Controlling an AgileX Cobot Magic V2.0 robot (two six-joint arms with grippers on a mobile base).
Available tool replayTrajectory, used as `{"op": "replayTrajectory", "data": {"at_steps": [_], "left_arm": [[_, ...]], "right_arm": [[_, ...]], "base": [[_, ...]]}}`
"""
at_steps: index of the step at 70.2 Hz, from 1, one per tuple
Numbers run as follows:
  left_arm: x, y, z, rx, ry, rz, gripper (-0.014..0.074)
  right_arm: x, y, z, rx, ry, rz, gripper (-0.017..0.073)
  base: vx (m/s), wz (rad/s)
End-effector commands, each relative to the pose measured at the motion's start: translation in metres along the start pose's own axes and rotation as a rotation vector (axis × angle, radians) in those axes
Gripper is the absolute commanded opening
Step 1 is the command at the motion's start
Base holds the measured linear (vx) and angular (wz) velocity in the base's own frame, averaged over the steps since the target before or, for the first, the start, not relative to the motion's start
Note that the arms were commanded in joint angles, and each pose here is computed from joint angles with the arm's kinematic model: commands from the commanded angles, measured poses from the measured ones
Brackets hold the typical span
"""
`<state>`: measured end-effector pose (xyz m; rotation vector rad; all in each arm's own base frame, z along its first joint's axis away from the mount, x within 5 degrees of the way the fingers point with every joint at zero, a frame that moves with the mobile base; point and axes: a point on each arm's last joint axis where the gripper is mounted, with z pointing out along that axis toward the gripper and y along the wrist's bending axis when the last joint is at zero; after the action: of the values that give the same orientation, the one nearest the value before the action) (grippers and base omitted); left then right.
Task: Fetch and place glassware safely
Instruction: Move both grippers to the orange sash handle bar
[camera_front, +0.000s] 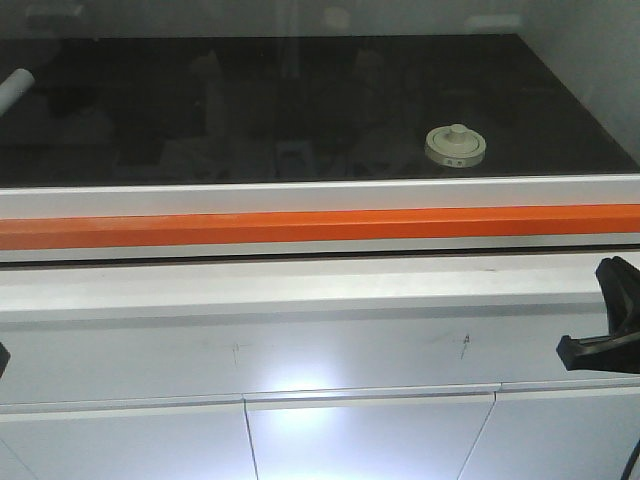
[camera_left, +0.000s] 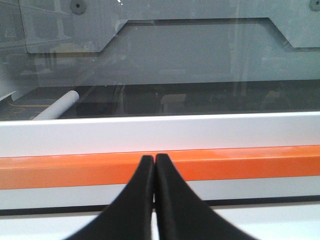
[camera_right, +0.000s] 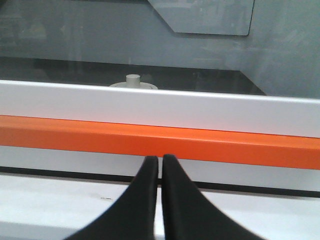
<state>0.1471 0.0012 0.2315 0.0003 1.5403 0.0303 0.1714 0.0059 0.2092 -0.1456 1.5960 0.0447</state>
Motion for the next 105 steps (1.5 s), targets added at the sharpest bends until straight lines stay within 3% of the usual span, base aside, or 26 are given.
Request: {"op": "replayTrajectory", "data": {"at_steps": [1, 15, 25, 105], "left_arm": [[-0.012, 0.0, 0.007, -0.009, -0.111, -0.002, -0.0007], [-0.008, 0.0, 0.014, -0.011, -0.121, -0.002, -0.0007], [-0.009, 0.0, 0.015, -0.012, -0.129, -0.001, -0.0007], [-0.009, 0.0, 0.015, -0.012, -0.129, -0.001, -0.0007]], "right_arm": [[-0.01, -0.001, 0.01, -0.014, -0.13, -0.005, -0.0001], [0.006, -0.003, 0.024, -0.006, -0.123, 0.024, -0.0001], [0.015, -0.006, 0.029, 0.017, -0.117, -0.011, -0.0001], [0.034, -0.018, 0.101, 0.017, -0.055, -0.011, -0.0001]], "base": [[0.0, 0.0], [0.0, 0.0], [0.0, 0.0], [0.0, 0.0]]}}
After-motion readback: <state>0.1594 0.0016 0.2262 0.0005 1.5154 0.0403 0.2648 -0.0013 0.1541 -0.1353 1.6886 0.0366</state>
